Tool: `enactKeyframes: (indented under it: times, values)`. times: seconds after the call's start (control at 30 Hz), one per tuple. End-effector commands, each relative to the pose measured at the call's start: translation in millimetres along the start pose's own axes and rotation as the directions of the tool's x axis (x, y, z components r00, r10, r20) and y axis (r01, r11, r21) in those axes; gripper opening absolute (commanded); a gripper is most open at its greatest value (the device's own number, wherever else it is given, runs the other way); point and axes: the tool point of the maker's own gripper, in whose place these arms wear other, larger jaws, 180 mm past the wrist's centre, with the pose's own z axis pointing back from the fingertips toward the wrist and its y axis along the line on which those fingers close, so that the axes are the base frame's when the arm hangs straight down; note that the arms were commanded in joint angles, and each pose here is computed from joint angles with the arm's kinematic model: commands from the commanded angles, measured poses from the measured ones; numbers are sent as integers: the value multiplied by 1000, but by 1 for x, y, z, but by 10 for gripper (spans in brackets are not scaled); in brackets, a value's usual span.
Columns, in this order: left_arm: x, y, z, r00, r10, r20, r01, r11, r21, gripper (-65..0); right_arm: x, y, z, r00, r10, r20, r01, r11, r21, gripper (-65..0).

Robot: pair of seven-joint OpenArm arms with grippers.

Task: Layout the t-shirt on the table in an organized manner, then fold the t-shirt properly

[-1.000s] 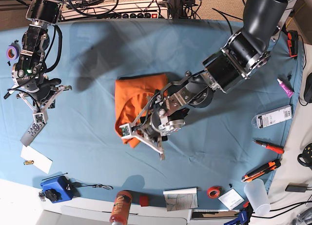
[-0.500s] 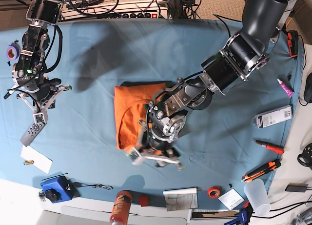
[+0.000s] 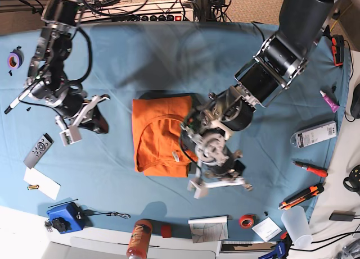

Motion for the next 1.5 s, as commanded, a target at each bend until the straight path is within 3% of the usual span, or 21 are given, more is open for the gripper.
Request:
enactKeyframes:
  times: [0.0,0.1,0.2,0.33,0.43,0.57,0.77,0.9,1.03,1.2,1.33,1.47]
  values:
    - [12,28,1,997,71,17,-72,997,40,-650,23,4,1,997,5,81,-6,1000,17,-650]
    - [-2,43,-6,976,214,-30,-215,976,-31,-650,28,21,-10,994,-19,105,12,998,61,-650]
    - [-13,59,-8,932,361,-41,-363,923,-127,-650,35,41,-26,995,24,94,-35,992,118,-650]
    - [-42,72,-11,900,433,-50,-434,881,-189,-650,35,58,-57,992,116,48,-122,981,150,-650]
    - [-77,69,-16,902,421,-96,-431,882,-188,-650,32,62,-81,993,117,28,-121,975,186,-650]
    - [-124,68,-16,919,369,-139,-389,908,-155,-650,13,61,-111,995,81,-57,-68,975,212,-650]
    - [-152,64,6,939,326,-113,-340,928,-152,-650,-16,65,-136,988,-20,-150,56,971,234,-650]
    - [-157,55,27,940,333,-69,-340,923,-177,-650,-5,63,-125,987,-31,-158,70,967,244,-650]
    - [-171,60,45,927,373,-49,-376,910,-175,-650,33,54,-98,994,-61,-85,80,965,248,-650]
    - [-196,59,63,899,432,-76,-438,869,-230,-650,64,27,-50,999,-2,-45,10,986,169,-650]
    - [-220,56,72,881,458,-120,-473,838,-271,-650,56,4,-19,994,68,-90,-60,994,87,-650]
    - [-247,49,78,871,456,-184,-492,815,-307,-650,21,-14,6,978,68,-195,-63,998,28,-650]
